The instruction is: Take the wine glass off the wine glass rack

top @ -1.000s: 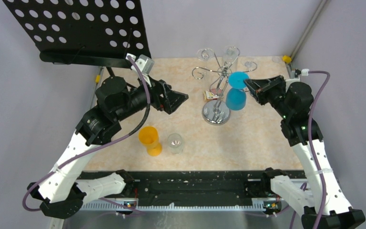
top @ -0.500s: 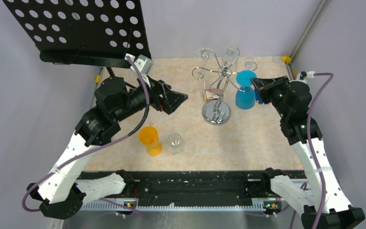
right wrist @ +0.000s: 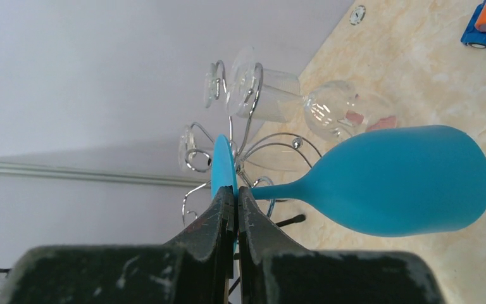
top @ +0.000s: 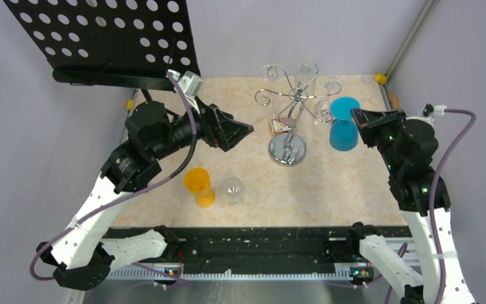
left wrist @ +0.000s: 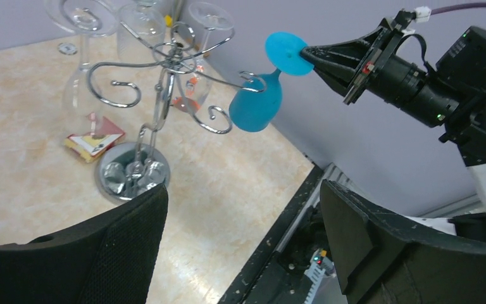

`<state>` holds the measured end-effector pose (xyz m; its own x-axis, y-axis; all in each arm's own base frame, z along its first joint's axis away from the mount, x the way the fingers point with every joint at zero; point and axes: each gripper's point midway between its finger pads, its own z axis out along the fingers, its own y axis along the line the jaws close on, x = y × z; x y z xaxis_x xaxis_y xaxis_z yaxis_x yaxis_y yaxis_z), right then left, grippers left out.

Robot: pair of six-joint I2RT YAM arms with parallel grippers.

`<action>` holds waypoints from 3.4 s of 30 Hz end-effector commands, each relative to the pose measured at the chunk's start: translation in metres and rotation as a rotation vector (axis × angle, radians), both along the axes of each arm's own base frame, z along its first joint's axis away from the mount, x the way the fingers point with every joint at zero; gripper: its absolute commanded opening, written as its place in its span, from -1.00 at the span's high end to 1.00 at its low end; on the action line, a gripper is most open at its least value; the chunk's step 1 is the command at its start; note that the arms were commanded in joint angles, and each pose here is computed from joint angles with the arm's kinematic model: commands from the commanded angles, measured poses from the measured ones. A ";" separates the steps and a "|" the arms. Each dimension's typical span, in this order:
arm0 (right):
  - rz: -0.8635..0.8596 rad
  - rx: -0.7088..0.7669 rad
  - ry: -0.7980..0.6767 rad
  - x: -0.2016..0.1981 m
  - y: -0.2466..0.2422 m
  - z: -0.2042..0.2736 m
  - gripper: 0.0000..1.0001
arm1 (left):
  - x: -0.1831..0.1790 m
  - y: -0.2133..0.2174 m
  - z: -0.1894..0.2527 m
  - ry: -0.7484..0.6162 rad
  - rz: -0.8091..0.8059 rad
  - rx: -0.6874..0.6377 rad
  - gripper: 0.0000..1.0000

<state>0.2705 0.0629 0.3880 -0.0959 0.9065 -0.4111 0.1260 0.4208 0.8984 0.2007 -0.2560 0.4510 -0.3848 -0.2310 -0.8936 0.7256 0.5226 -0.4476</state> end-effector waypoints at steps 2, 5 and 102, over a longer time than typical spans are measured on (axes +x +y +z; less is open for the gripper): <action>0.010 -0.030 -0.051 -0.034 -0.007 0.025 1.00 | -0.008 -0.026 0.023 0.017 -0.135 -0.117 -0.85; 0.052 -0.038 -0.051 -0.050 -0.003 0.028 1.00 | -0.009 -0.038 0.023 0.056 -0.190 -0.150 -0.89; 0.614 0.200 -0.798 -0.141 0.071 0.127 -0.02 | -0.060 -0.088 0.144 0.694 -0.873 -0.895 1.00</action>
<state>0.1455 0.1282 0.4947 -0.3280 0.8713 -0.3651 -0.6386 0.0802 0.7653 0.1482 -0.3545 0.5824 -0.9904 -0.0631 -0.1231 0.1372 -0.5626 -0.8153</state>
